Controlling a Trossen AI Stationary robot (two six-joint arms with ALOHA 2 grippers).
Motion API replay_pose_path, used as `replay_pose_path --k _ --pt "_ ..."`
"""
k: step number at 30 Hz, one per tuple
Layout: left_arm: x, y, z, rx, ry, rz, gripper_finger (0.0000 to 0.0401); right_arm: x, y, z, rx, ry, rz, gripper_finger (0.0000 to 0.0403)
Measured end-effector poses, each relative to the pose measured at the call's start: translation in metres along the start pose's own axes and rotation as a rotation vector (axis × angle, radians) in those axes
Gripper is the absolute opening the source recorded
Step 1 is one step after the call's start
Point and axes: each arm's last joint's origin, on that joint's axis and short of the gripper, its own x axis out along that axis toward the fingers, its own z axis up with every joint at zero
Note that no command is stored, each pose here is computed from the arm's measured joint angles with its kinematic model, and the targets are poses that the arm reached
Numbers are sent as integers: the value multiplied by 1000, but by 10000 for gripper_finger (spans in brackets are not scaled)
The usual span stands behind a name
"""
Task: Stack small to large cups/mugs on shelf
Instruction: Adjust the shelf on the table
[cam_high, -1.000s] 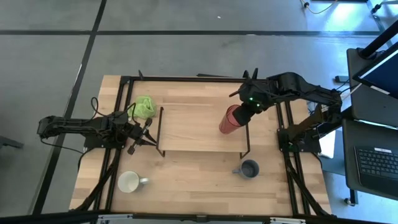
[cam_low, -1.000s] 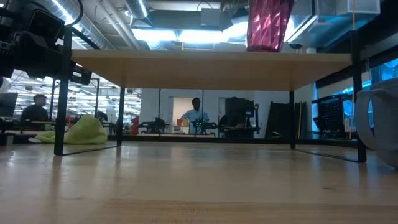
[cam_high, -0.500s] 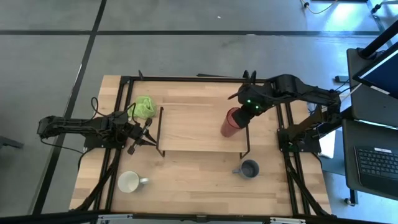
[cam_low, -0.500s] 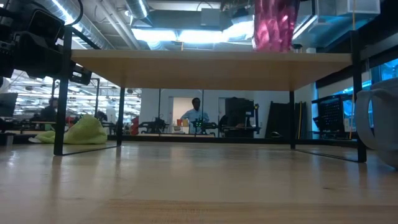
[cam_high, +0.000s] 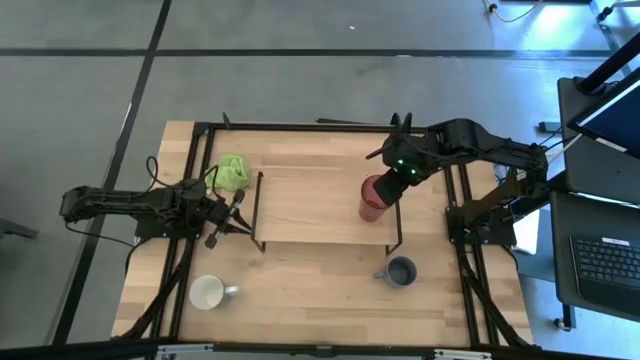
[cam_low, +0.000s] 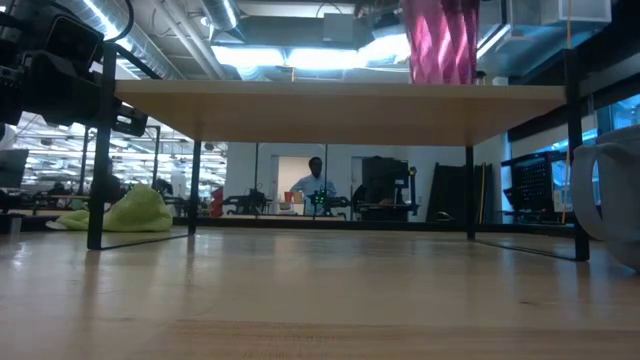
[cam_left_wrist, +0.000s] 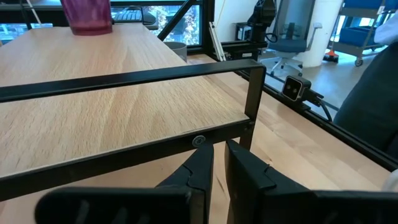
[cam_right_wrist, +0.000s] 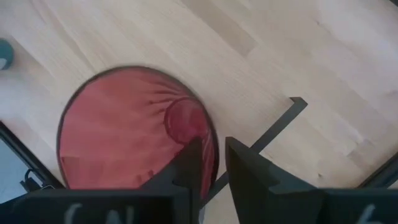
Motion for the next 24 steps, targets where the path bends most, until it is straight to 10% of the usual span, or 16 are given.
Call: replay_pose_path --k 12,20,24 --pt "0 0 0 0 0 0 35 -61 -6 5 -41 -245 136 80" --pt "0 0 0 0 0 0 35 -146 29 14 -373 -829 664 81" --pt "0 0 0 0 0 0 35 -162 32 8 -426 -912 708 79"
